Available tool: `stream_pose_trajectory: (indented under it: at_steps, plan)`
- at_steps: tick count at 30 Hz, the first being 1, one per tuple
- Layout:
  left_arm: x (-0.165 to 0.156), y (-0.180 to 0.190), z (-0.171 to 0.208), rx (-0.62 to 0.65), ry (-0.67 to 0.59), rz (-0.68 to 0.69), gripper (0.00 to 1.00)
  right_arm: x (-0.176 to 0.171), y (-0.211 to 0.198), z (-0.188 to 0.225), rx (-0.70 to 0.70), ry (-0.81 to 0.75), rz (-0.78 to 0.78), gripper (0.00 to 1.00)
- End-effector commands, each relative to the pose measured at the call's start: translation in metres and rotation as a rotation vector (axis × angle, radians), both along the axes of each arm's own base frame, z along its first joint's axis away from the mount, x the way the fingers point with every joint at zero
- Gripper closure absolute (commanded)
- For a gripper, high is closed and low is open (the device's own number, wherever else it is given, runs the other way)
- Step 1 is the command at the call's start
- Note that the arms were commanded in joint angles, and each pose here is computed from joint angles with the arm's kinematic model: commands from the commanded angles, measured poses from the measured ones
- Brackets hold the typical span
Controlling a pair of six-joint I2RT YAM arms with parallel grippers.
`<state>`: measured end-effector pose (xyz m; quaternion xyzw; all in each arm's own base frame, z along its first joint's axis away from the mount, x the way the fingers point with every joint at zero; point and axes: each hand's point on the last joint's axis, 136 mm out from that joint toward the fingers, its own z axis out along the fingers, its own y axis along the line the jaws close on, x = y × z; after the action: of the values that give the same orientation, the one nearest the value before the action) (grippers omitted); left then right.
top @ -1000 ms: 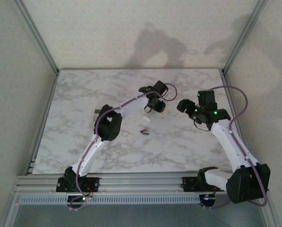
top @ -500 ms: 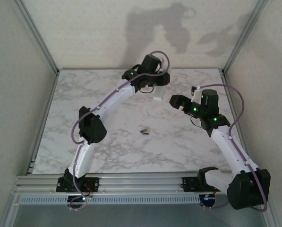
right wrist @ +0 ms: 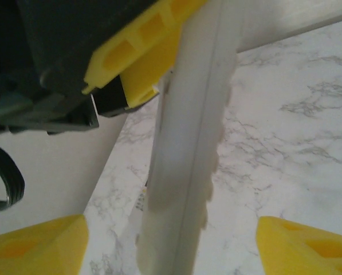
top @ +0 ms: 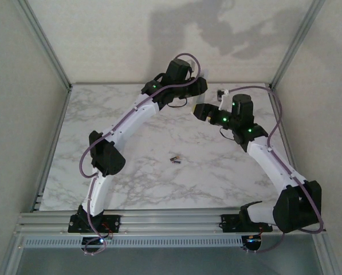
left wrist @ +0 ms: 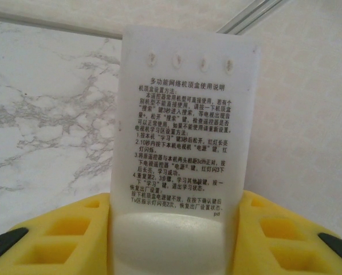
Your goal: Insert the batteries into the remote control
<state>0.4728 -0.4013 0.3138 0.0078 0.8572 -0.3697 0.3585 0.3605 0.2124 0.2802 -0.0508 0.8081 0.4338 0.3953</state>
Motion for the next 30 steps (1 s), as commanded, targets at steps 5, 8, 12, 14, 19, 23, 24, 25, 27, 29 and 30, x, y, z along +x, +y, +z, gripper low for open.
stream_pose_trajectory:
  at_steps: [5,8,12,14,19,23,24,25,27,29,30]
  plan:
    - [-0.004,0.002,0.030,-0.063,-0.031,-0.003,0.75,0.023,0.005,0.015,0.007,-0.039,-0.029,0.42]
    - [-0.004,0.000,0.028,-0.062,-0.029,-0.006,0.75,0.028,0.007,0.014,0.011,-0.026,-0.035,0.53]
    - [-0.004,-0.001,0.025,-0.068,-0.018,-0.010,0.75,0.029,0.009,0.013,0.012,-0.017,-0.027,0.68]
    - [-0.004,-0.003,0.026,-0.081,-0.016,-0.016,0.75,0.028,0.009,0.012,0.006,-0.016,-0.021,0.71]
    - [-0.005,-0.007,0.039,-0.117,-0.039,-0.036,0.63,0.023,0.007,0.007,-0.032,-0.006,-0.019,0.88]
    - [-0.008,0.006,0.063,-0.068,-0.150,-0.024,0.21,0.027,-0.009,-0.004,-0.168,0.011,-0.071,0.94]
    - [-0.008,0.017,0.073,-0.040,-0.189,0.006,0.13,0.029,-0.017,-0.012,-0.244,0.016,-0.094,0.95]
    - [-0.009,0.027,0.081,-0.015,-0.221,0.038,0.07,0.031,-0.026,-0.022,-0.319,0.028,-0.118,0.95]
    - [-0.013,0.055,0.098,0.046,-0.287,0.125,0.01,0.035,-0.047,-0.046,-0.501,0.065,-0.151,0.96]
    - [-0.021,0.083,0.107,0.110,-0.333,0.202,0.00,0.038,-0.062,-0.068,-0.667,0.116,-0.160,0.96]
    - [-0.026,0.098,0.110,0.137,-0.348,0.242,0.00,0.039,-0.068,-0.079,-0.747,0.141,-0.156,0.96]
